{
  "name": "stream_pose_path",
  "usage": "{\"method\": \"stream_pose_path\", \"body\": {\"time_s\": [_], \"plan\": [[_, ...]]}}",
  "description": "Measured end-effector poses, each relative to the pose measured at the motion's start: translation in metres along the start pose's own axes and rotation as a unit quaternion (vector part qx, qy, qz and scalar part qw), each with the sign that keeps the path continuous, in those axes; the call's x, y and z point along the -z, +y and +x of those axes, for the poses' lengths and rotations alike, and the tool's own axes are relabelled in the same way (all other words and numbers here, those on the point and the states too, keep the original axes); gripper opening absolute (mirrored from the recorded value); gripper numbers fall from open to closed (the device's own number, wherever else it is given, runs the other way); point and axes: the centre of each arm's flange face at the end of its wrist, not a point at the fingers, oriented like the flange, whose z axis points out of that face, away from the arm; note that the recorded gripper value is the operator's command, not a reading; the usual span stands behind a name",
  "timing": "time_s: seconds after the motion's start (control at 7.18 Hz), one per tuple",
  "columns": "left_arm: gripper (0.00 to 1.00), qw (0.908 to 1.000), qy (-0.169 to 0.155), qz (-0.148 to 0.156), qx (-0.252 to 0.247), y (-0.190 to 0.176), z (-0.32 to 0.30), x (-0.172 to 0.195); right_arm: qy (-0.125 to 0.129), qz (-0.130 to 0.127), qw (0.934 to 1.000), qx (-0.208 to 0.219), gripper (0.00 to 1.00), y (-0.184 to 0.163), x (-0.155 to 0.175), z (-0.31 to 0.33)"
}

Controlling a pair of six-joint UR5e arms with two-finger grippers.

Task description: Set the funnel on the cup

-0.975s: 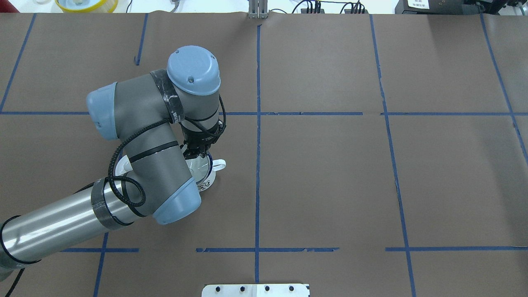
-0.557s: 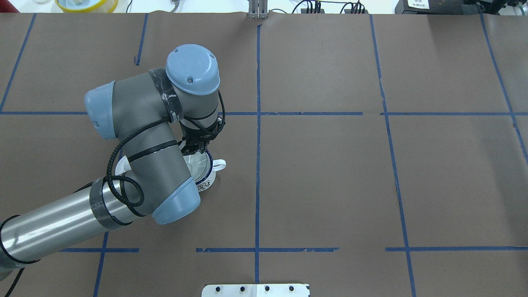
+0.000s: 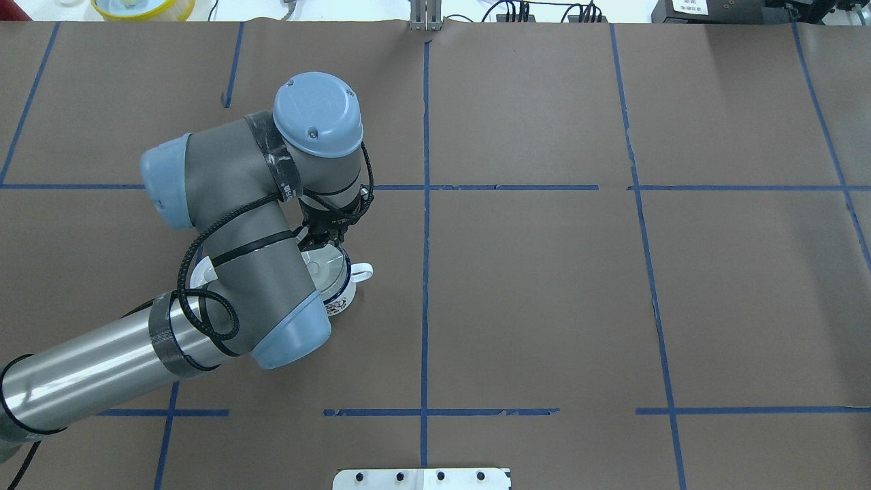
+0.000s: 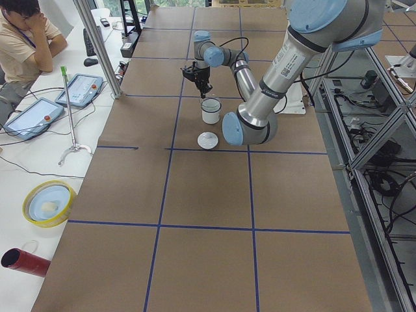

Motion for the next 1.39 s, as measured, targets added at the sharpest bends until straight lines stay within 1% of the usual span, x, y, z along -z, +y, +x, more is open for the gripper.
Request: {"method": "stream_pose_path", "body": {"time_s": [0.14, 0.56, 0.84, 0.97, 1.11, 1.25, 1.39], "plan": [[1.0, 1.0, 0.001, 0.0, 0.0, 0.0, 0.0, -0.001, 0.0, 0.0, 1.0, 0.0, 1.0, 0.0, 0.0, 0.0], [1.0, 0.9999, 0.001, 0.003, -0.012, -0.003, -0.003, -0.002, 0.0, 0.0, 1.0, 0.0, 1.0, 0.0, 0.0, 0.0], [1.0, 0.9989, 0.009, 0.006, -0.045, -0.017, -0.008, 0.008, 0.0, 0.0, 1.0, 0.0, 1.0, 0.0, 0.0, 0.0], [1.0, 0.9975, 0.019, 0.01, -0.068, -0.034, -0.019, 0.019, 0.0, 0.0, 1.0, 0.0, 1.0, 0.0, 0.0, 0.0], [1.0, 0.9952, 0.031, 0.019, -0.09, -0.06, -0.033, 0.034, 0.0, 0.0, 1.0, 0.0, 1.0, 0.0, 0.0, 0.0], [1.0, 0.9922, 0.039, 0.026, -0.116, -0.095, -0.047, 0.047, 0.0, 0.0, 1.0, 0.0, 1.0, 0.0, 0.0, 0.0], [1.0, 0.9874, 0.043, 0.025, -0.15, -0.142, -0.069, 0.052, 0.0, 0.0, 1.0, 0.0, 1.0, 0.0, 0.0, 0.0]]}}
